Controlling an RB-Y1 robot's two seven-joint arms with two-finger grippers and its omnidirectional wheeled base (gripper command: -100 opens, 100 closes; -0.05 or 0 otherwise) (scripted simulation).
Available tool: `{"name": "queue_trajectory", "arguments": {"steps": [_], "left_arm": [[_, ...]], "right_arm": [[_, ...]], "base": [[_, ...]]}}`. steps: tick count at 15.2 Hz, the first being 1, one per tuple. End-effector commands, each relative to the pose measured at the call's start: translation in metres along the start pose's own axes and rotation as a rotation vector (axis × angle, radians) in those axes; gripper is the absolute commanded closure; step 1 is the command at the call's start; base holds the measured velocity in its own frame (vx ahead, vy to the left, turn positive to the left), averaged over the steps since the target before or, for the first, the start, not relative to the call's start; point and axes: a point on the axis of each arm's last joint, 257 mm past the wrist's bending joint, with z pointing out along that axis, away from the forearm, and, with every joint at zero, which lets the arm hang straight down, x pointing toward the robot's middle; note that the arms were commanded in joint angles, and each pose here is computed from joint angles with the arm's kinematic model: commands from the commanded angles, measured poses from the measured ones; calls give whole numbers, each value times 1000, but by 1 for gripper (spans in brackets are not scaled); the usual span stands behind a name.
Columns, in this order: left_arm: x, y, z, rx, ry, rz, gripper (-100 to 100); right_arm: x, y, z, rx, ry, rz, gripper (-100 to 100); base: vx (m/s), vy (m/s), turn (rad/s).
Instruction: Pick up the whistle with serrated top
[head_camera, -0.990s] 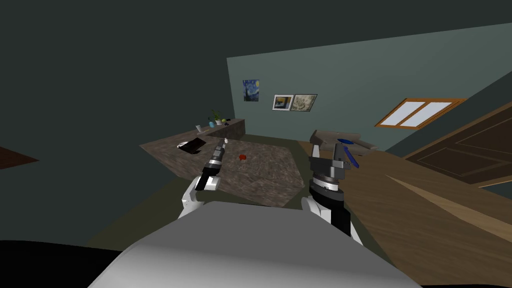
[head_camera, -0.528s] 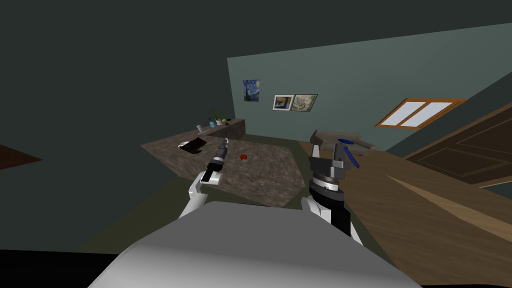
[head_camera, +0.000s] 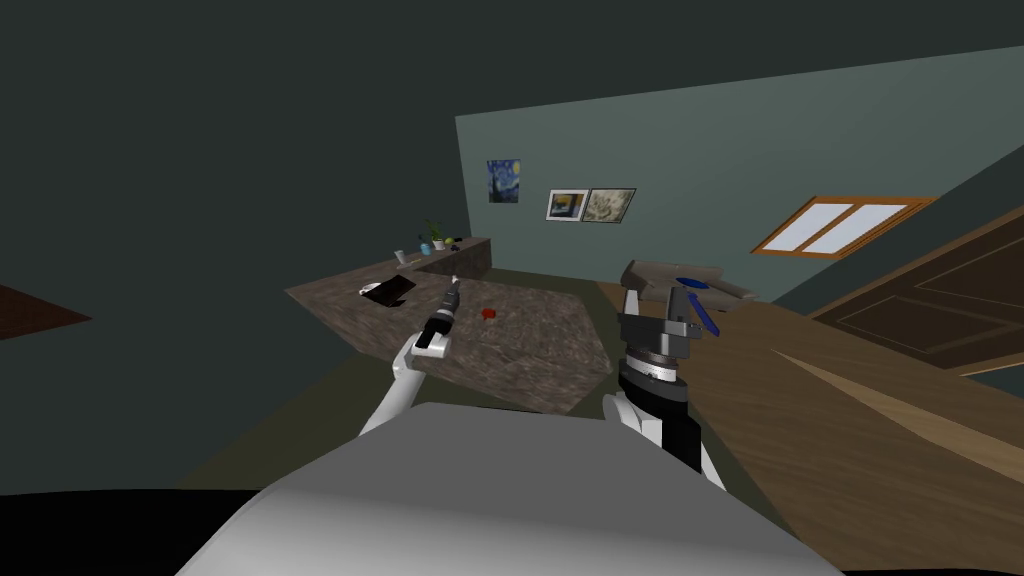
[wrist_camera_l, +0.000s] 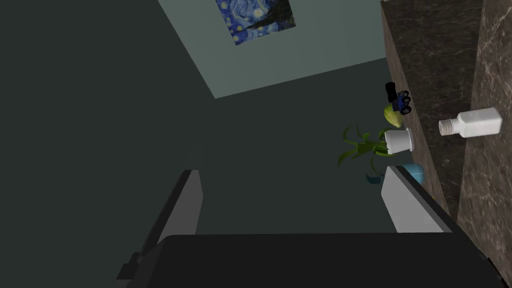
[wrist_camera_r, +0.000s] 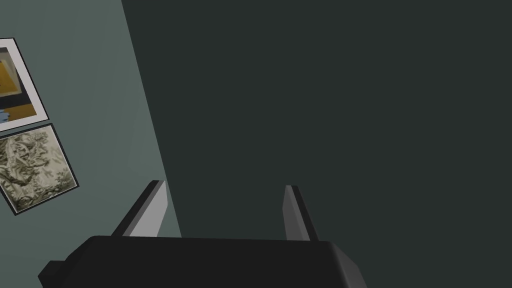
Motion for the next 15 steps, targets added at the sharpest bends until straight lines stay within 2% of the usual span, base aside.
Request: {"name": "queue_trajectory", "arguments": {"steps": [1,2,3,5,6,8,9,10,13,14,15], "left_arm": [[3,16,11,-55,6,-18,-100],[3,20,11,-69,7,-18,-100],[6,25,22,-93,10,-40,-100],[8,40,24,-138,14,-41,-100],[10,41,35,-158,17,-64,-100],[13,59,35,-208,22,-65,-100],[13,59,35,-208,22,-65,-100],[17,65,45,-244,26,-88,-100],[19,77,46,-279,29,-89,-100],[24,83,55,-320,34,-113,-100],[25,86,57,-334,36,-114,-100]], "right_arm": [[0,0,0,0,0,0,0],[0,0,0,0,0,0,0],[0,0,0,0,0,0,0],[0,0,0,0,0,0,0],[0,0,0,0,0,0,0],[0,0,0,0,0,0,0],[0,0,0,0,0,0,0],[0,0,0,0,0,0,0],[0,0,0,0,0,0,0],[0,0,0,0,0,0,0],[0,0,0,0,0,0,0]], "base": [[-13,23,6],[-8,16,-1],[-8,21,8],[-8,20,0],[-9,23,10],[-9,22,1],[-3,10,-3],[-7,15,10],[-5,15,0],[-3,17,7],[-7,22,8]]}}
